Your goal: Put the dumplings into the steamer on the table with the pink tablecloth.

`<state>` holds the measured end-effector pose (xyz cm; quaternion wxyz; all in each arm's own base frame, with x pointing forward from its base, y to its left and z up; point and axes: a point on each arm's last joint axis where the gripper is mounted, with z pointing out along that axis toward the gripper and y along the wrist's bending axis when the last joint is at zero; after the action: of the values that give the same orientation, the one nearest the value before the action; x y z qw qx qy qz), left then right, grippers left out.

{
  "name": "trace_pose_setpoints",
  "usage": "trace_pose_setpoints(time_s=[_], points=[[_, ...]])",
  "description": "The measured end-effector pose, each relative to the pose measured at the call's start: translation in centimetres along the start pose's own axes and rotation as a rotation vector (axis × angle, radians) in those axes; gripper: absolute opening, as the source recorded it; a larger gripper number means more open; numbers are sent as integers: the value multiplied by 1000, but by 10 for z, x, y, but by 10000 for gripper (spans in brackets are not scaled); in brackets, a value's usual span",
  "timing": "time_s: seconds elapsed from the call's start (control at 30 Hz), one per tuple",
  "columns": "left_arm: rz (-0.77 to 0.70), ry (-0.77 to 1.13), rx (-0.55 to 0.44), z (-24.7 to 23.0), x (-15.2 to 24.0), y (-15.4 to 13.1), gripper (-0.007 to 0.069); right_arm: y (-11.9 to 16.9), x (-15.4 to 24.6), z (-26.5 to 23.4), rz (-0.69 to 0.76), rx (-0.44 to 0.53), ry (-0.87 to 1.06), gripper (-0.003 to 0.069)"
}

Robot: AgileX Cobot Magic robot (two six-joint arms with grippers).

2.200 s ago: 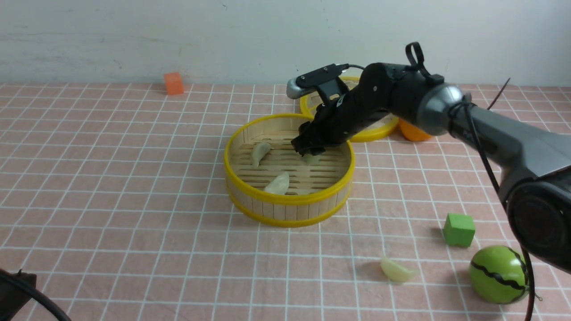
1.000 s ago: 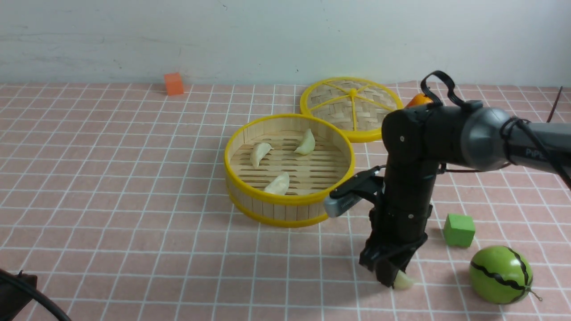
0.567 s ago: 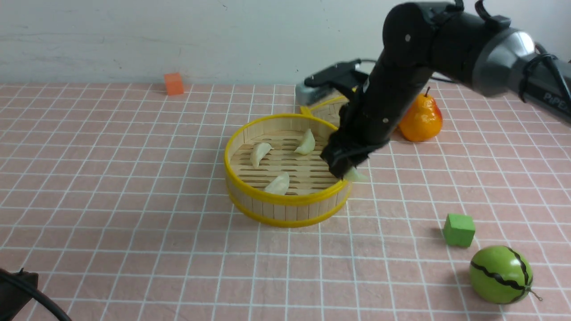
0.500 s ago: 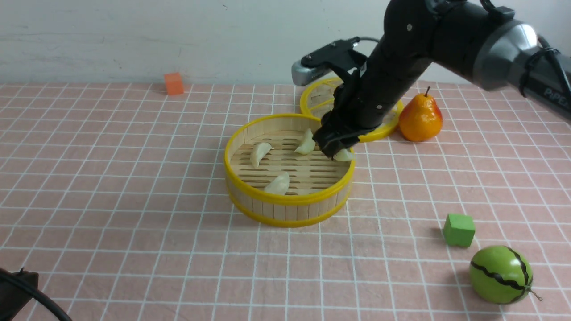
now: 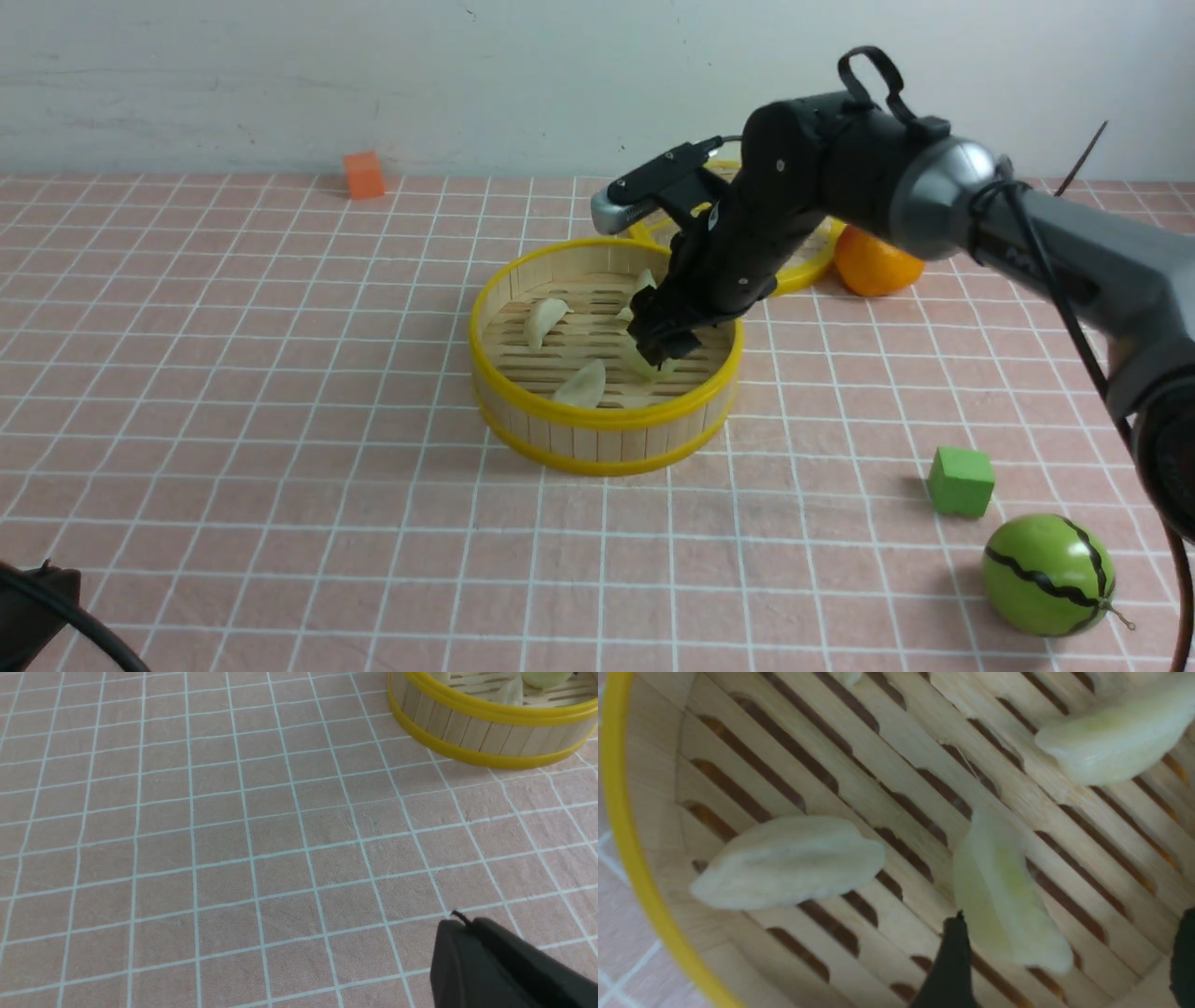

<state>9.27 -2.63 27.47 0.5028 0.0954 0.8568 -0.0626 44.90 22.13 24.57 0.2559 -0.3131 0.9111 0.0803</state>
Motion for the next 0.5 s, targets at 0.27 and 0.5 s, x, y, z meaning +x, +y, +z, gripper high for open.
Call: trace_pose_setpoints(time_s=[0.27,0.5], points=[[1,14,-7,0,1,1,6,16,-22,-206,42,49,-212,454],[0,18,-8,0,2,1,16,37,31,-344,43,113,-417,75]])
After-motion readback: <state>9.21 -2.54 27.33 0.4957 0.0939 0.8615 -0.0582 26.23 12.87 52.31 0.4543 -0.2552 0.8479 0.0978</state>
